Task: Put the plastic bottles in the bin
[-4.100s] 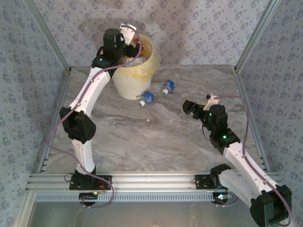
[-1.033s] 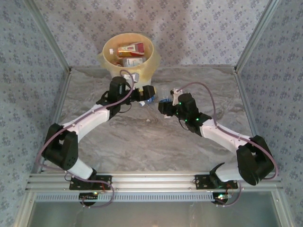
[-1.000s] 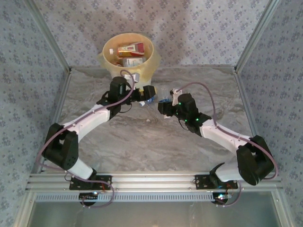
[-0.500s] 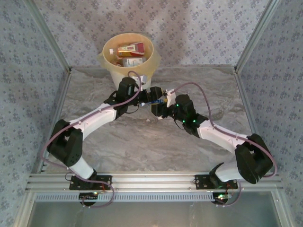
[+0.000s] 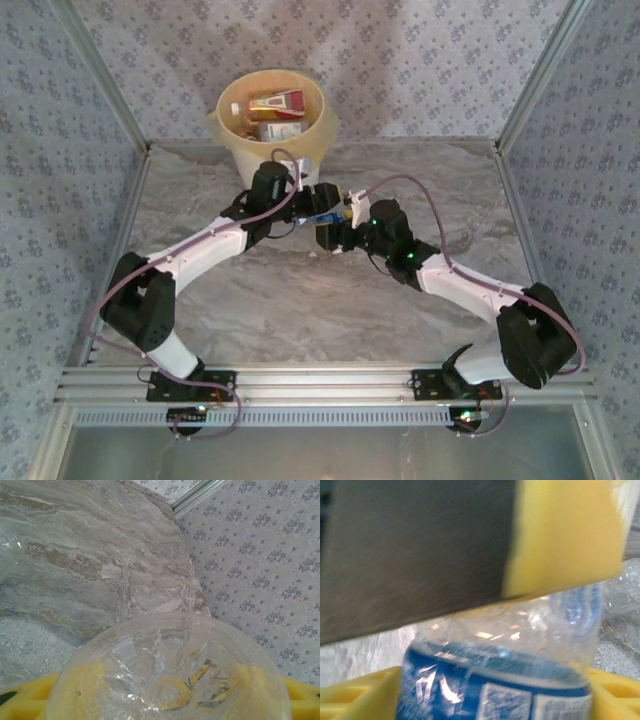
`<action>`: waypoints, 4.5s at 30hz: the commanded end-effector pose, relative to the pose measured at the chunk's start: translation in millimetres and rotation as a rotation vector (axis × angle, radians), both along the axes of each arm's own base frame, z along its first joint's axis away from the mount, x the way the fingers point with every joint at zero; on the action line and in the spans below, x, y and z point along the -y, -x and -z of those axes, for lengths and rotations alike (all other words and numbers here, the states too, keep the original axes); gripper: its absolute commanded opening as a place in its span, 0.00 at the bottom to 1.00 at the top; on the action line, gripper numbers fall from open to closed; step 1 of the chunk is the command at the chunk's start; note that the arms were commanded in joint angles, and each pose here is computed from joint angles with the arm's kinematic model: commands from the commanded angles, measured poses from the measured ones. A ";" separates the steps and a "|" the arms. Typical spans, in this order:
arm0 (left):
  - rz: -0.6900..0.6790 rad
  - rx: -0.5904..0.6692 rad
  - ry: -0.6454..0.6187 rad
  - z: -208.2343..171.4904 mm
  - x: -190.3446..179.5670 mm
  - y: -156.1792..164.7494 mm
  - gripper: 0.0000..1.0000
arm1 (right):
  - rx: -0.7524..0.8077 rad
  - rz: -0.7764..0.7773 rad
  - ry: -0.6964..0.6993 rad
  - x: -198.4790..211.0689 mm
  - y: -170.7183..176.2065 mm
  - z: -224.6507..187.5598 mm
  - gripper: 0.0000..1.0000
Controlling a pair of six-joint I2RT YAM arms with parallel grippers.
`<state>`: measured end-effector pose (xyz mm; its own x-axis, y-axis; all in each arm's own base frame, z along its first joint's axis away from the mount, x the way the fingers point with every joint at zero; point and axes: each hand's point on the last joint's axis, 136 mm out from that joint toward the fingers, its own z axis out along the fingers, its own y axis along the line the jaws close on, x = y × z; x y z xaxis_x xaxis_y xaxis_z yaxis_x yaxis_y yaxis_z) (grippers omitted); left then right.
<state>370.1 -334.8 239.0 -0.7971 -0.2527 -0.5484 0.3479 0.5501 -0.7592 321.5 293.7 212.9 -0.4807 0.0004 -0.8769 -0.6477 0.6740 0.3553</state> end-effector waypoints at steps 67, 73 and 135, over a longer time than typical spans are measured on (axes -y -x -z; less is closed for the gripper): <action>-0.030 1.074 -1.058 -196.3 -126.9 -144.2 0.98 | 0.051 0.433 -0.122 131.9 -12.1 -63.2 1.00; -0.104 0.987 -0.882 -212.5 -124.2 -133.5 0.98 | 0.041 0.438 -0.121 132.6 -11.8 -60.9 1.00; -0.045 0.171 -1.031 182.8 -76.2 -73.0 0.84 | -0.123 0.667 -0.183 193.4 -9.1 -17.0 1.00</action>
